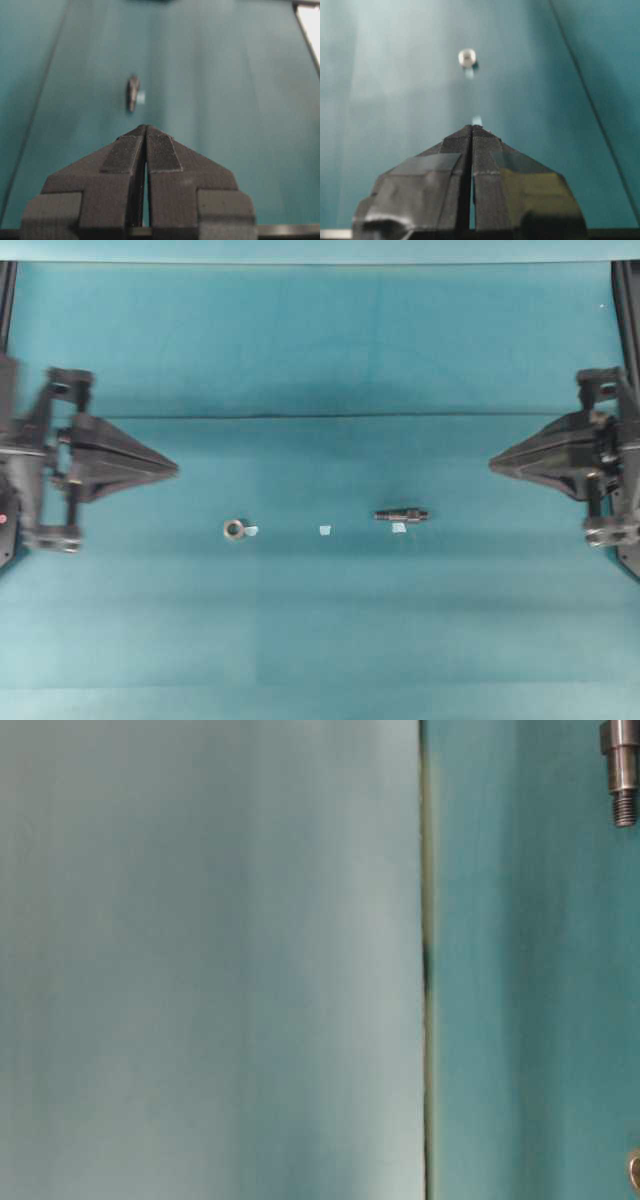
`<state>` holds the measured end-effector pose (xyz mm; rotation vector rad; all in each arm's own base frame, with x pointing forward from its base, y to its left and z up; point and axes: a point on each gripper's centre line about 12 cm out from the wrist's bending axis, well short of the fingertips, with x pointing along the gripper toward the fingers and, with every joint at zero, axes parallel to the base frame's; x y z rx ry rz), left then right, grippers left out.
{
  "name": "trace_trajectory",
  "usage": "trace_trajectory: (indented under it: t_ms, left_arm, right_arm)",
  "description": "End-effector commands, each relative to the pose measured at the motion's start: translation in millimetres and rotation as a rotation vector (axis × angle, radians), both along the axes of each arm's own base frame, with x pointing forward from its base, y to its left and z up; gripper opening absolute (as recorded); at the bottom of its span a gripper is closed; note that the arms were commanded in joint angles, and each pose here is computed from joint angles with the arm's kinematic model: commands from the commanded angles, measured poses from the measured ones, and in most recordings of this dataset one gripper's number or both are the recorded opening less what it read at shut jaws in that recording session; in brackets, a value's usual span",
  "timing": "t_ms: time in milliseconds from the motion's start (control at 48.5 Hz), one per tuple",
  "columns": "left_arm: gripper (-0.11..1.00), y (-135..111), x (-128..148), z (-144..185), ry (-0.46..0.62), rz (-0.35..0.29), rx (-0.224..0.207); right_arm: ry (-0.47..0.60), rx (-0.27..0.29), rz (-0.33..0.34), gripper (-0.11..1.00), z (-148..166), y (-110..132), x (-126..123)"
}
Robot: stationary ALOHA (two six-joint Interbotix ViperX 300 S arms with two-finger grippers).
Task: Insert the washer onto the shaft with both hands.
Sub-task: 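Move both grippers down toward the washer and the threaded shaft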
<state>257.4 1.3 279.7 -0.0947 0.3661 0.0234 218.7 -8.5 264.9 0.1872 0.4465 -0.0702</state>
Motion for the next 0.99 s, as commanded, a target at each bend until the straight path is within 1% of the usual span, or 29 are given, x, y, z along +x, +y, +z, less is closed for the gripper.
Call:
trace_trajectory:
  t_ms: [0,227,330,475,557,640,784,970]
  left_arm:
    - [0.02,1,11,6,0.04,0.003,0.001]
    - [0.02,2,38,-12,0.256,0.004,0.005]
    - [0.02,2,51,-20,0.348,0.005,0.005]
    - [0.02,2,66,-40,0.515,0.004,0.006]
    - [0.02,1,74,-47,0.56,0.002,0.007]
    - [0.02,0,81,-52,0.578,0.0,0.007]
    - [0.02,0,90,-67,0.63,-0.004,0.012]
    - [0.02,-3,95,-87,0.71,-0.011,0.014]
  right_arm:
    - [0.047,0.013,-0.004,-0.1,7,-1,11]
    - [0.223,0.021,0.003,-0.1,-8,-1,31]
    - [0.321,0.025,0.009,-0.1,-17,-1,41]
    - [0.456,0.024,0.019,-0.1,-29,-1,54]
    - [0.516,0.011,0.026,-0.1,-33,-2,60]
    - [0.559,-0.017,0.033,-0.1,-36,-4,68]
    - [0.609,-0.046,0.056,-0.1,-42,-5,79]
    - [0.669,-0.063,0.082,-0.1,-55,-6,94]
